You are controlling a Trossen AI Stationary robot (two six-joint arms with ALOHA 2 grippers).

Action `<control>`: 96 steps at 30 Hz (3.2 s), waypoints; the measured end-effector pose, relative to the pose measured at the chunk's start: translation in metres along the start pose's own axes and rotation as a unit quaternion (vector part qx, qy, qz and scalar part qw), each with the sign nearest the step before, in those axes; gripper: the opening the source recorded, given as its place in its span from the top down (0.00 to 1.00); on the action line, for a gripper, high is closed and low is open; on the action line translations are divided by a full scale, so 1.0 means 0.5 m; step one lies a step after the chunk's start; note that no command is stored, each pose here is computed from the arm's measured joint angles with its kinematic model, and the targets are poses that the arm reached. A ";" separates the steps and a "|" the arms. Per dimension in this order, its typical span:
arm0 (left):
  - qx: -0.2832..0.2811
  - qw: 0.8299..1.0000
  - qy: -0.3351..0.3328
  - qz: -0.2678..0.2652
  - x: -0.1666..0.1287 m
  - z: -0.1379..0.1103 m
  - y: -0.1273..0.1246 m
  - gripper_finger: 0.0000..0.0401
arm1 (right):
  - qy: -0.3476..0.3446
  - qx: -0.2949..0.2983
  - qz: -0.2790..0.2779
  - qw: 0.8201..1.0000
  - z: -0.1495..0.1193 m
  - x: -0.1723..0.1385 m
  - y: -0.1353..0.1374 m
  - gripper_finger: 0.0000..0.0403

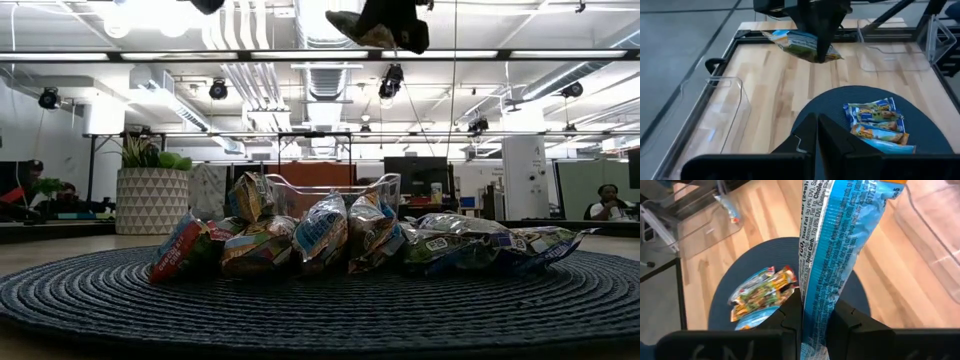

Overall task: Pick and place Granola Bars by type
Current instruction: Put the yellow granola bar into the bottom right transparent bin

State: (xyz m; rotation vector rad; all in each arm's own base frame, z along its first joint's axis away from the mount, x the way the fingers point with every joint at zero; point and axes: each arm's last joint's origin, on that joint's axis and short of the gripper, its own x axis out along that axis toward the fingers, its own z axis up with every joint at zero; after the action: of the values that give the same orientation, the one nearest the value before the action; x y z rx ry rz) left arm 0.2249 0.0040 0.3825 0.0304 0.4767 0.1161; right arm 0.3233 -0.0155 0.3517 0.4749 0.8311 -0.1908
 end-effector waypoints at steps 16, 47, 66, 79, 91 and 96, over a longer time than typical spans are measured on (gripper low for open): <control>-0.039 0.998 -0.002 0.045 0.000 -0.005 0.114 1.00 | -0.022 0.063 -0.027 0.997 0.057 -0.023 -0.151 0.88; -0.065 0.997 -0.003 0.047 0.000 -0.006 0.116 1.00 | -0.084 0.272 -0.027 0.958 0.124 0.040 -0.393 0.88; -0.069 0.997 -0.003 0.047 0.000 -0.006 0.115 1.00 | -0.055 0.288 -0.023 0.956 0.118 0.079 -0.411 0.88; -0.068 0.997 -0.003 0.047 0.000 -0.006 0.115 1.00 | -0.067 0.069 0.077 0.992 0.088 -0.079 -0.220 0.90; -0.059 0.997 -0.003 0.047 0.000 -0.006 0.115 1.00 | -0.062 -0.128 0.132 0.981 -0.028 -0.251 -0.088 0.91; -0.055 0.997 -0.002 0.047 0.000 -0.006 0.115 1.00 | -0.032 -0.186 0.159 0.969 -0.085 -0.297 -0.055 0.91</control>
State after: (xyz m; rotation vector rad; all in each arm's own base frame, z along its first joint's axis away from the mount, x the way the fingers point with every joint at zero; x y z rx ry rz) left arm 0.2176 0.0612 0.3832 -0.0553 0.4638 0.2339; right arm 0.1869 -0.0222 0.4292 0.2404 0.6960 0.2444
